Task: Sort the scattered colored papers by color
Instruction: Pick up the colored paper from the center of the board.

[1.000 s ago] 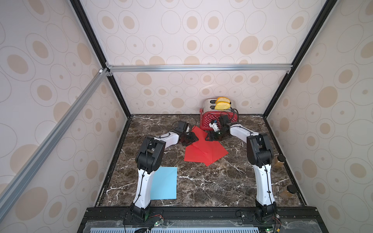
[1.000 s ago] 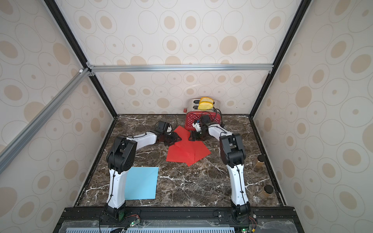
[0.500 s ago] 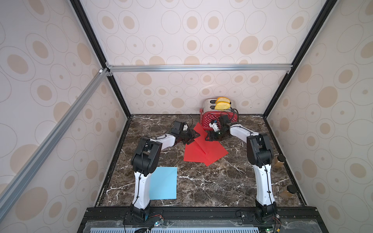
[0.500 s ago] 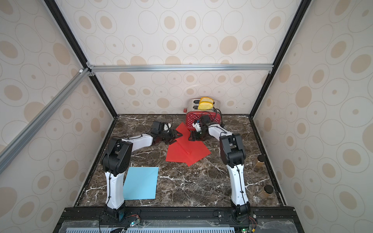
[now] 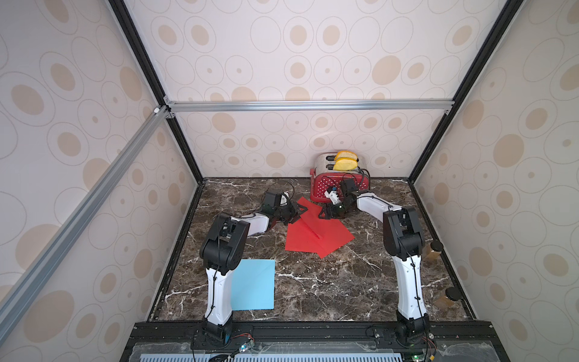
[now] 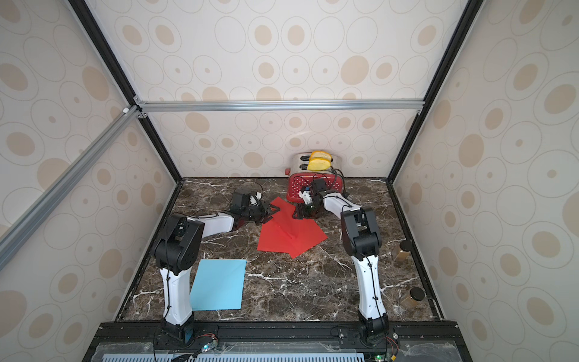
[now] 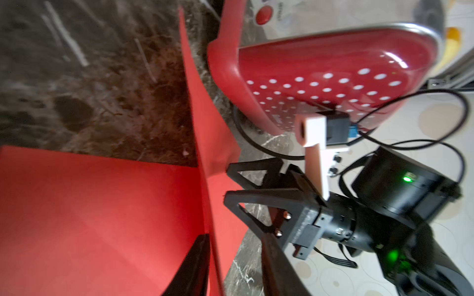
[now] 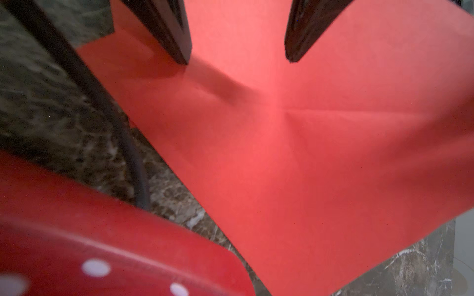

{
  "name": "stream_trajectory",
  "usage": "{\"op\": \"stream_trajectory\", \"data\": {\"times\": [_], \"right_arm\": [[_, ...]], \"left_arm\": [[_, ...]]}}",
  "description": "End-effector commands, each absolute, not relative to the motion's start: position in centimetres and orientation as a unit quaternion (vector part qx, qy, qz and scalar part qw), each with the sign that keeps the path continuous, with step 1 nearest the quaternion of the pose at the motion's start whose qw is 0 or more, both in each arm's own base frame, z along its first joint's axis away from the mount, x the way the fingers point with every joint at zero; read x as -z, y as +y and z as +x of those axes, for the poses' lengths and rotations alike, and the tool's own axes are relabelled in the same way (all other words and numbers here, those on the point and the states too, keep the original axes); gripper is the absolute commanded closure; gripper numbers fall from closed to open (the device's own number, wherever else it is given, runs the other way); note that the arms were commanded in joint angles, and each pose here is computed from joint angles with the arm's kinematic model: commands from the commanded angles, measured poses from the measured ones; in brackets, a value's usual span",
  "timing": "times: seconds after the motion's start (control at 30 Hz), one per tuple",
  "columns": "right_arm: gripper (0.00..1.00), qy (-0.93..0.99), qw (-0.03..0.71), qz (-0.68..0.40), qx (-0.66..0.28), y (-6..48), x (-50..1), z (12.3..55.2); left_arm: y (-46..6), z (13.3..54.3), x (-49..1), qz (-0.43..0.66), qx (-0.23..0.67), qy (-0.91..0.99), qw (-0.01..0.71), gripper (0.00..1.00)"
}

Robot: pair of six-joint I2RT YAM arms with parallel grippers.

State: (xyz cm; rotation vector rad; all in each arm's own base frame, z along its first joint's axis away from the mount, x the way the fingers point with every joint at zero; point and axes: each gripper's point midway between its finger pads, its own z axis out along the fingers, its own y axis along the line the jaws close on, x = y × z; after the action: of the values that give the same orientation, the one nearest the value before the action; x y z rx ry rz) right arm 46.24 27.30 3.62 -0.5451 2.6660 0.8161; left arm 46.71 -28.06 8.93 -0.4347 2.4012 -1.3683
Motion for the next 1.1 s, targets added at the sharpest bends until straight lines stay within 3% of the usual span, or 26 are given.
{"op": "stream_trajectory", "data": {"times": [0.0,0.13,0.33,0.53,0.63,0.8,1.07], "right_arm": [[0.35,0.956,0.099,-0.134,-0.24,23.7,0.7,45.5],[0.35,0.955,0.102,-0.133,-0.244,23.8,0.4,45.7],[0.3,0.948,0.147,-0.147,-0.243,23.8,-3.5,46.4],[0.1,0.935,0.228,-0.164,-0.216,22.4,-12.1,46.4],[0.02,0.927,0.261,-0.165,-0.213,21.3,-16.3,45.1],[0.0,0.917,0.291,-0.158,-0.22,19.5,-20.7,41.2],[0.0,0.916,0.269,-0.154,-0.255,18.7,-20.9,35.3]], "left_arm": [[-27.1,46.4,-7.9,-0.125,0.427,0.879,0.172,0.78],[-26.6,46.0,-7.4,-0.116,0.404,0.892,0.168,1.0],[-26.0,46.0,-7.8,-0.119,0.389,0.895,0.184,1.0],[-27.0,47.0,-11.9,-0.122,0.455,0.852,0.231,1.0],[-27.9,46.3,-13.7,-0.112,0.486,0.838,0.221,1.0],[-30.5,41.3,-14.4,-0.042,0.506,0.851,0.133,1.0],[-32.0,30.1,-11.5,0.052,0.476,0.878,0.01,1.0]]}}
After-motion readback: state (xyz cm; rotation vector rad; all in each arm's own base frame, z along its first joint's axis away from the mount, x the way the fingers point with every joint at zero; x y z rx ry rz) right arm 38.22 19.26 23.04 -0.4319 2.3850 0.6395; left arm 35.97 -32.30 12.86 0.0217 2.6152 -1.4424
